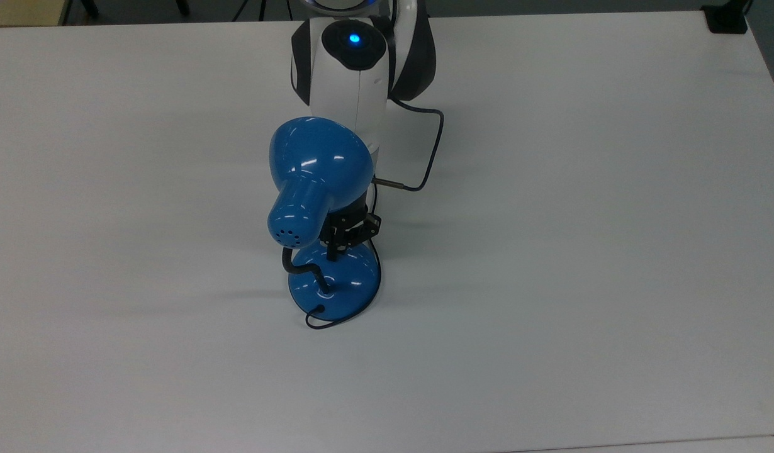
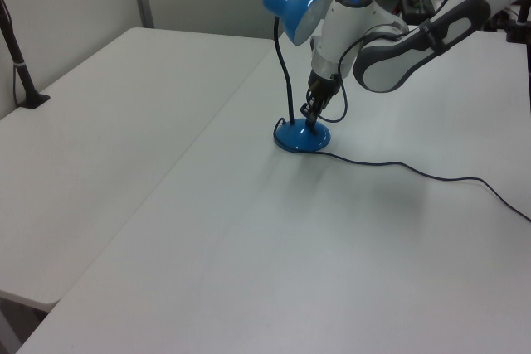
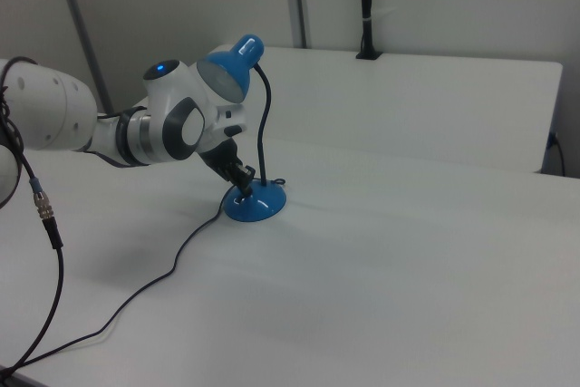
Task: Turn on the lamp
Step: 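Press down on the base switch with the gripper fingertips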
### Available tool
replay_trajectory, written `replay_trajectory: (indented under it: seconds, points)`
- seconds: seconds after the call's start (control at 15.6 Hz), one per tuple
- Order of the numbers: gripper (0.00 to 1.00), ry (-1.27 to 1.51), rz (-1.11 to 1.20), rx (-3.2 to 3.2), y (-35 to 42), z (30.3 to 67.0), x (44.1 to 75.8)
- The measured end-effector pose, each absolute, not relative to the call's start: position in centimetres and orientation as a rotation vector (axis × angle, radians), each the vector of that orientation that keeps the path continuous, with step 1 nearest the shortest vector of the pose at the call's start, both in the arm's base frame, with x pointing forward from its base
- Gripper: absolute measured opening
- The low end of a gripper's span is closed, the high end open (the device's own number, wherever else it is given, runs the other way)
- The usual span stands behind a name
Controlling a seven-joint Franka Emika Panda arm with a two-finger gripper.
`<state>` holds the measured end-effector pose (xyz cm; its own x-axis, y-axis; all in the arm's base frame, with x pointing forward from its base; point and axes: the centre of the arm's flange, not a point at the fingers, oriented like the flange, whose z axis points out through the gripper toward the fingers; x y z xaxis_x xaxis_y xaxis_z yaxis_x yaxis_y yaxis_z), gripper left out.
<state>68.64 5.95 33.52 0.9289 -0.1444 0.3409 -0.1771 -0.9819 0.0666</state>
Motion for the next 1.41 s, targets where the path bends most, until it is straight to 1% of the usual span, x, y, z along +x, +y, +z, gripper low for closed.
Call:
replay_trajectory:
  seconds: [0.32, 0.71, 1.16, 1.41]
  points:
    - [0.01, -0.231, 0.532, 2.970, 6.1, 33.6, 69.0]
    - [0.01, -0.244, 0.584, 2.968, 6.1, 35.8, 69.1]
    - [0.01, -0.193, 0.518, 2.972, 6.5, 33.9, 68.0]
    - [0.01, -0.184, 0.505, 2.972, 6.5, 33.5, 67.8]
